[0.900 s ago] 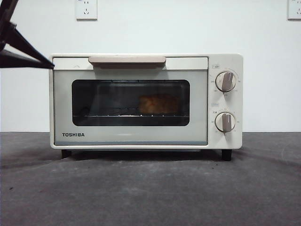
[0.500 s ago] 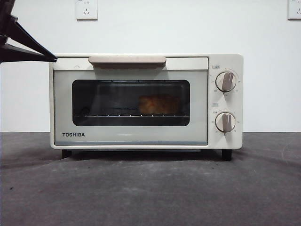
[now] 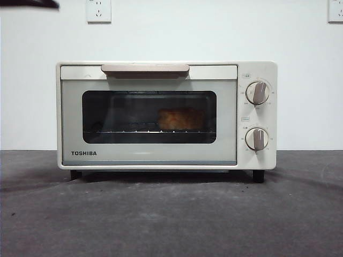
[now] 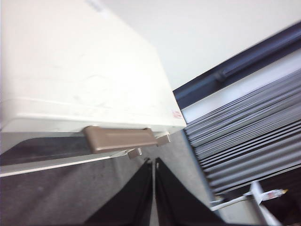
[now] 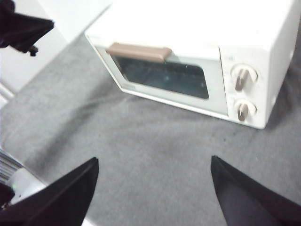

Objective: The left arm flap open the oven, the right arm pick bread and place it into oven, the left arm flap close the oven

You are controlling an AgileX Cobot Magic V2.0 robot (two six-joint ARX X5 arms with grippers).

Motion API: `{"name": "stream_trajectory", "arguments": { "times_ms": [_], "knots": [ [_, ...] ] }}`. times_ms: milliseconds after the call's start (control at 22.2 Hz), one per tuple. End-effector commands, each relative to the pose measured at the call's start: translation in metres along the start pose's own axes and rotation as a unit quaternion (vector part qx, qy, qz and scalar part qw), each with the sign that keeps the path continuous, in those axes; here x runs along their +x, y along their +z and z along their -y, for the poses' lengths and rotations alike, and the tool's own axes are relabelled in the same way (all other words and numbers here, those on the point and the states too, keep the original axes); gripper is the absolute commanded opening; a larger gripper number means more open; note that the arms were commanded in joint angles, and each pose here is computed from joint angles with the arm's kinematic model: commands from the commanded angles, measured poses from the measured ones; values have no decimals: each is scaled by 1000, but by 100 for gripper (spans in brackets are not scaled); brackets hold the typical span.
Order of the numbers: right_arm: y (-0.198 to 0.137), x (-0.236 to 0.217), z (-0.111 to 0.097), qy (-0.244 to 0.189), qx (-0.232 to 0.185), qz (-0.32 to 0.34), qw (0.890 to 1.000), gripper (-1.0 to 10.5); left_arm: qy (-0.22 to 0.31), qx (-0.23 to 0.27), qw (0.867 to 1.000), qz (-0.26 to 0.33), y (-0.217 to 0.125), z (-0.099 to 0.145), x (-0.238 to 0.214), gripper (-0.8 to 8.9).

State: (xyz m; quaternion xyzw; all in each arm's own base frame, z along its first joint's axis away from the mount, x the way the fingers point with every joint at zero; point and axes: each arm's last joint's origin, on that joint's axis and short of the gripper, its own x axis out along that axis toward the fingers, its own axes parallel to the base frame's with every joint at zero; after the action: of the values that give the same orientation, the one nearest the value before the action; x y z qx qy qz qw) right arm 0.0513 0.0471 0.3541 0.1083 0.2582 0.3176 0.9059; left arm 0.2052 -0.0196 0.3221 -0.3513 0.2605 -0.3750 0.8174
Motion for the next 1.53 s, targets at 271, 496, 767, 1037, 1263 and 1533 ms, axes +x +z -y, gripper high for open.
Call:
{"name": "stream_trajectory", "arguments": {
  "times_ms": [271,496,767,1037,1263,1533],
  "knots": [
    [5,-4,-3,8,-47,16,999,380,108,244,963,30,-18,61,-49,12],
    [5,-4,-3,8,-63,16,998,380,129,295,945,63,-47,89,-80,12],
    [5,-4,-3,8,-64,16,998,380,132,342,928,63,-76,103,-101,12],
    [5,-4,-3,8,-64,16,998,379,138,340,929,45,-82,101,-103,12],
    [5,-4,-3,7,-66,15,998,2,139,343,928,48,-82,102,-103,13],
    [5,-4,-3,21,-67,12,997,19,138,343,928,48,-82,102,-103,13]
  ]
}}
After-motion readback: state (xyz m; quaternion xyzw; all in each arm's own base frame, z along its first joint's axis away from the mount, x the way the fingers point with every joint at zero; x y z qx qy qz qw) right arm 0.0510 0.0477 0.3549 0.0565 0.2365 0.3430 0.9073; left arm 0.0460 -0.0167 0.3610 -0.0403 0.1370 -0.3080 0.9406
